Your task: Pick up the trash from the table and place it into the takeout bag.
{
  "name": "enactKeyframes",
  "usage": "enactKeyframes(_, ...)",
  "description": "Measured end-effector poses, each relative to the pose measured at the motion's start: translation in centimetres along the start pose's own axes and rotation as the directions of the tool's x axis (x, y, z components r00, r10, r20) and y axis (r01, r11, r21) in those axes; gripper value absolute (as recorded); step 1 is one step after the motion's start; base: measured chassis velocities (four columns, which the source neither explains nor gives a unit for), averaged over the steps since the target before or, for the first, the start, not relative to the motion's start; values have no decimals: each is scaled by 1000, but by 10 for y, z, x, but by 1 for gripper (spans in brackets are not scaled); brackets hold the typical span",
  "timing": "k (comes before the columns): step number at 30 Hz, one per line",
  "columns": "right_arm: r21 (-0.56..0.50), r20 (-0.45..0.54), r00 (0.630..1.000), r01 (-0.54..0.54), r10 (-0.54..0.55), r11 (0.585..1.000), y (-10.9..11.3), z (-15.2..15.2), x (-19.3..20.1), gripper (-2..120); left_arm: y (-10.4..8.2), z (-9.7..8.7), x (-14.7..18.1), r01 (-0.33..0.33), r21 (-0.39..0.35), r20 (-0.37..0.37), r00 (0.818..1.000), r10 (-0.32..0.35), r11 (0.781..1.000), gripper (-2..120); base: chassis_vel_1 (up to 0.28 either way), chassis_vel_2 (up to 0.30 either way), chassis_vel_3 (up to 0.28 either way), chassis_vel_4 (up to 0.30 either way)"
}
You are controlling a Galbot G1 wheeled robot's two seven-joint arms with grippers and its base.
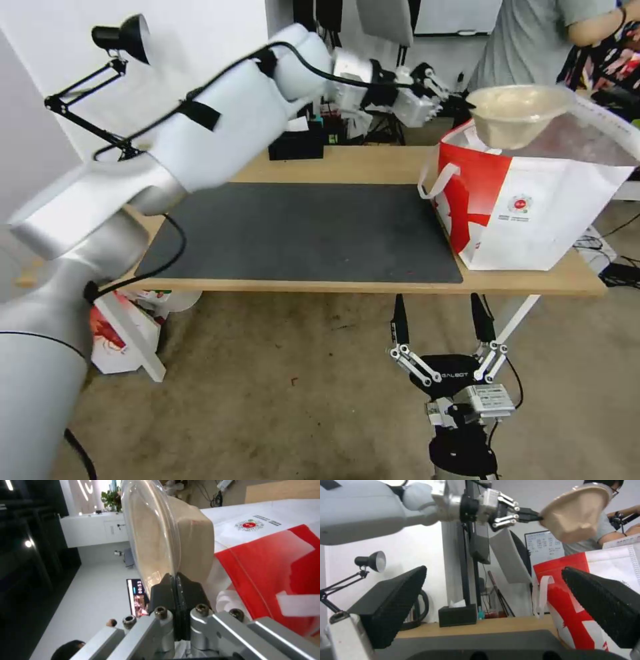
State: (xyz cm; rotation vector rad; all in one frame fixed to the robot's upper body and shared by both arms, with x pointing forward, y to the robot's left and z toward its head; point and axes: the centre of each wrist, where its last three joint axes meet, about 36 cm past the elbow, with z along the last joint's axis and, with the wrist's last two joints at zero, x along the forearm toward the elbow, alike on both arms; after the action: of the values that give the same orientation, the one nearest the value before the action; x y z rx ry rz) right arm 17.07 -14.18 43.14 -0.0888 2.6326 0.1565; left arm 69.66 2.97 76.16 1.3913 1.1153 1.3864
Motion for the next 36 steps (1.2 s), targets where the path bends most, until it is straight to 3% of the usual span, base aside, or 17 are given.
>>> enactKeyframes(10, 0, 0, 1000, 0, 0, 1000, 0, 0, 0, 100, -17, 8, -29, -16, 6, 16, 1000, 15, 1000, 0, 0, 0, 0, 0)
enactKeyframes(25, 0, 0, 1000, 0, 0, 1000, 0, 0, 0, 100, -24, 21, -43, -44, -13, -23, 999, 44, 999, 0, 0, 0, 0, 0)
enactKeyframes(36, 0, 0, 1000, 0, 0, 1000, 0, 0, 0, 100, -12, 28, -28, -26, -19, -61, 998, 25, 999, 0, 0, 0, 0, 0)
